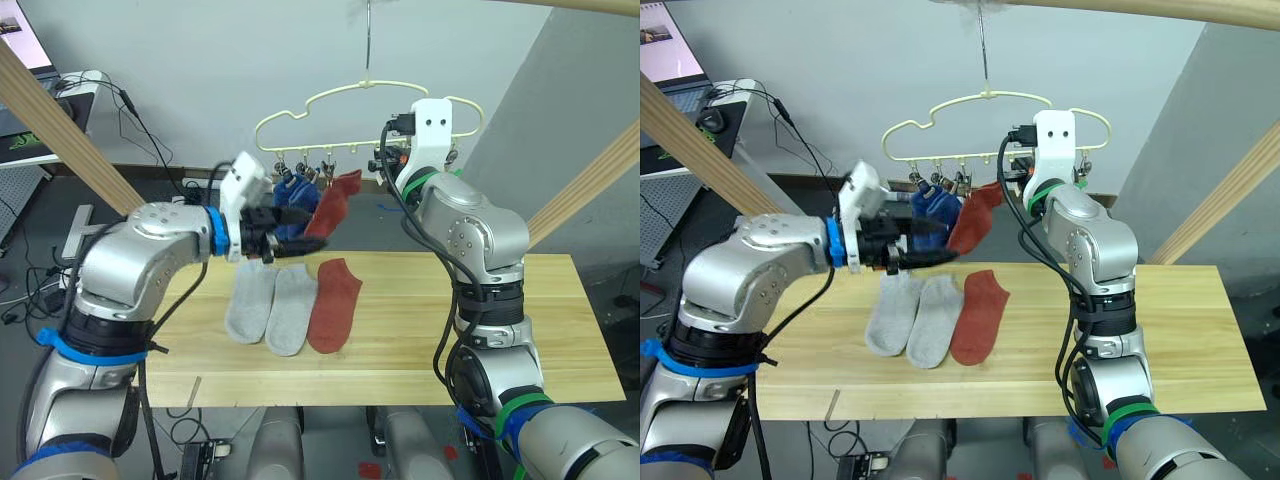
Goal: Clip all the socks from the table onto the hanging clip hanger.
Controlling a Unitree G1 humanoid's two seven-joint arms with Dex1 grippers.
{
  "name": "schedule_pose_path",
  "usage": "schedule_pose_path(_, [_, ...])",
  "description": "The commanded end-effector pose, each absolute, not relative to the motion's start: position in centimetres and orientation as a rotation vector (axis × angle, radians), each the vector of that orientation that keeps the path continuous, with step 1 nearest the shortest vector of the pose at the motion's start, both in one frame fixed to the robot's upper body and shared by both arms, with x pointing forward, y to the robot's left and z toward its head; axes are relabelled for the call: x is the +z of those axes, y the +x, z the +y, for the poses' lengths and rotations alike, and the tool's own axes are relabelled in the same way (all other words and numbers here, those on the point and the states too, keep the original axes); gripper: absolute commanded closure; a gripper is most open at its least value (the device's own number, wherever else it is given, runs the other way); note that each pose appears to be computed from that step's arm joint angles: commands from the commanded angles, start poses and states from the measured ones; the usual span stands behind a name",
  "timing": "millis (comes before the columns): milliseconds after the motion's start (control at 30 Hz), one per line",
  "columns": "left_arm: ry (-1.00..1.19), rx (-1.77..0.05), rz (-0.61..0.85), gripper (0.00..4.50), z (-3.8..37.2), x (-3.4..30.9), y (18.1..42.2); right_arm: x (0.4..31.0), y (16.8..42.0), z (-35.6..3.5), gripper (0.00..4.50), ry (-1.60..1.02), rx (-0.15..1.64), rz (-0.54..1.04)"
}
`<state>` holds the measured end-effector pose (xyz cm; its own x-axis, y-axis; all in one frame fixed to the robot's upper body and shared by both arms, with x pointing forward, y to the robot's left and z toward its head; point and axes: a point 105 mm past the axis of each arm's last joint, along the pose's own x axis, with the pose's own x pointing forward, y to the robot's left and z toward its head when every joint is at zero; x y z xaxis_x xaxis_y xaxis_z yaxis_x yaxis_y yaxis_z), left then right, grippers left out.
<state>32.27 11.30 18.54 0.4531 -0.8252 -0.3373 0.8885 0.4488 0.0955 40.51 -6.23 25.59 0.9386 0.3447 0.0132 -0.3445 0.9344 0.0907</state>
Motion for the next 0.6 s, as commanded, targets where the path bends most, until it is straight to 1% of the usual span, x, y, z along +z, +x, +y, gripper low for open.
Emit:
schedule_pose_path(33, [0.304, -1.03, 0.215, 0.01, 10.9, 18.1, 32.4, 27.7, 39.9, -6.0, 4.37, 0.085, 0.365, -0.073])
schedule_pose_path(100, [0.308, -0.991, 0.204, 0.01, 10.7, 17.0, 32.8, 27.8, 39.8, -6.0, 4.37, 0.083, 0.368, -0.074])
schedule_pose_path(233, [0.389, -0.919, 0.198, 0.01, 9.9, 14.1, 34.0, 27.9, 39.7, -5.8, 4.37, 0.079, 0.376, -0.074])
schedule_pose_path(367, [0.441, -0.885, 0.201, 0.01, 8.6, 11.6, 34.9, 28.0, 39.6, -5.8, 4.37, 0.079, 0.377, -0.075])
schedule_pose_path(467, [0.492, -0.82, 0.215, 0.01, 8.1, 9.4, 36.4, 28.1, 39.5, -5.9, 4.37, 0.081, 0.375, -0.077])
schedule_pose_path(600, [0.508, -0.821, 0.238, 0.01, 7.2, 7.6, 36.9, 28.2, 39.5, -5.9, 4.37, 0.083, 0.373, -0.078])
